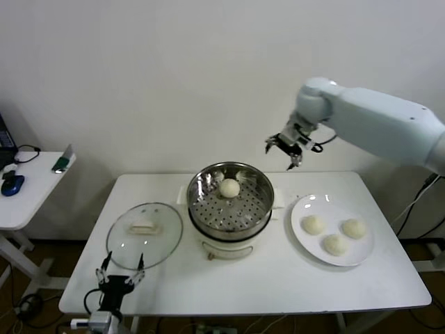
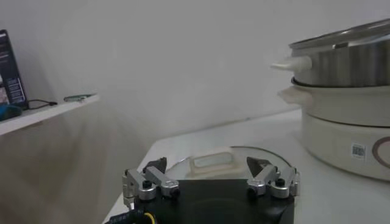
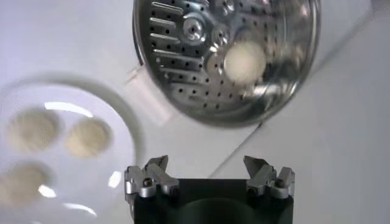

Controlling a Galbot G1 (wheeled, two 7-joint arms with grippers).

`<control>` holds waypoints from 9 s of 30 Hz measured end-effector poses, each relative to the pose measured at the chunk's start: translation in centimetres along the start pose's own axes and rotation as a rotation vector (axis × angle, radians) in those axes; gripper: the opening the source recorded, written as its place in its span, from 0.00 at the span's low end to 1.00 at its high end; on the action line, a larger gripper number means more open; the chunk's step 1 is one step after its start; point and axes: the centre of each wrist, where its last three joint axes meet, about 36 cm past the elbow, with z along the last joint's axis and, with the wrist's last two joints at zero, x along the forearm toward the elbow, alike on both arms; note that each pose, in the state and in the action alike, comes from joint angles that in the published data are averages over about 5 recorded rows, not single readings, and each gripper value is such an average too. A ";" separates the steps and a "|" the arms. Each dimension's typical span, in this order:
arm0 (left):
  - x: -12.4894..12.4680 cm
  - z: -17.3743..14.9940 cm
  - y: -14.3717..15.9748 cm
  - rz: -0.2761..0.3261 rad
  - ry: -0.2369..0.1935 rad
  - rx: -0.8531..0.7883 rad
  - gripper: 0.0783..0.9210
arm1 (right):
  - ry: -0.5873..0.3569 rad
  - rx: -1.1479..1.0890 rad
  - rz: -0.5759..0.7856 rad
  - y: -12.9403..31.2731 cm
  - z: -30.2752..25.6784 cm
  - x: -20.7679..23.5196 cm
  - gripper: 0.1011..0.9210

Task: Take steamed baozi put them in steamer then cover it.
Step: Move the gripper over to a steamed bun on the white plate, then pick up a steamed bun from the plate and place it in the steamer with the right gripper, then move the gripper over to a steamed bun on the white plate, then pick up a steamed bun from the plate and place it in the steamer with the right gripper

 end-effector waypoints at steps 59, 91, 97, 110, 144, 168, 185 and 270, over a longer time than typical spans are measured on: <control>1.4 0.7 0.9 -0.014 0.010 -0.014 0.88 | -0.032 -0.681 -0.206 15.0 8.0 -20.3 0.75; 2.4 -0.3 -0.4 0.006 -0.014 0.021 0.88 | -0.286 -0.675 0.050 -2.2 1.9 -1.2 0.75; 2.9 -0.1 -0.4 0.008 -0.015 0.024 0.88 | -0.322 -0.633 0.031 -5.6 -3.0 -2.0 0.75; 3.3 0.0 -0.5 0.007 -0.017 0.031 0.88 | -0.346 -0.547 -0.079 -9.0 -12.7 -9.0 0.76; 2.9 0.2 -0.5 -0.005 -0.014 0.052 0.88 | -0.321 -0.478 -0.165 -8.2 -14.5 -11.3 0.88; 2.2 -0.7 -0.4 -0.005 -0.013 0.039 0.88 | -0.131 -0.560 -0.146 8.2 4.3 -3.9 0.88; 2.9 -0.1 0.0 -0.017 0.017 0.019 0.88 | -0.026 -0.606 -0.259 20.8 8.4 -12.0 0.88; 3.9 1.1 0.2 -0.033 0.053 0.008 0.88 | -0.092 0.943 -0.235 -6.3 -20.5 -5.9 0.76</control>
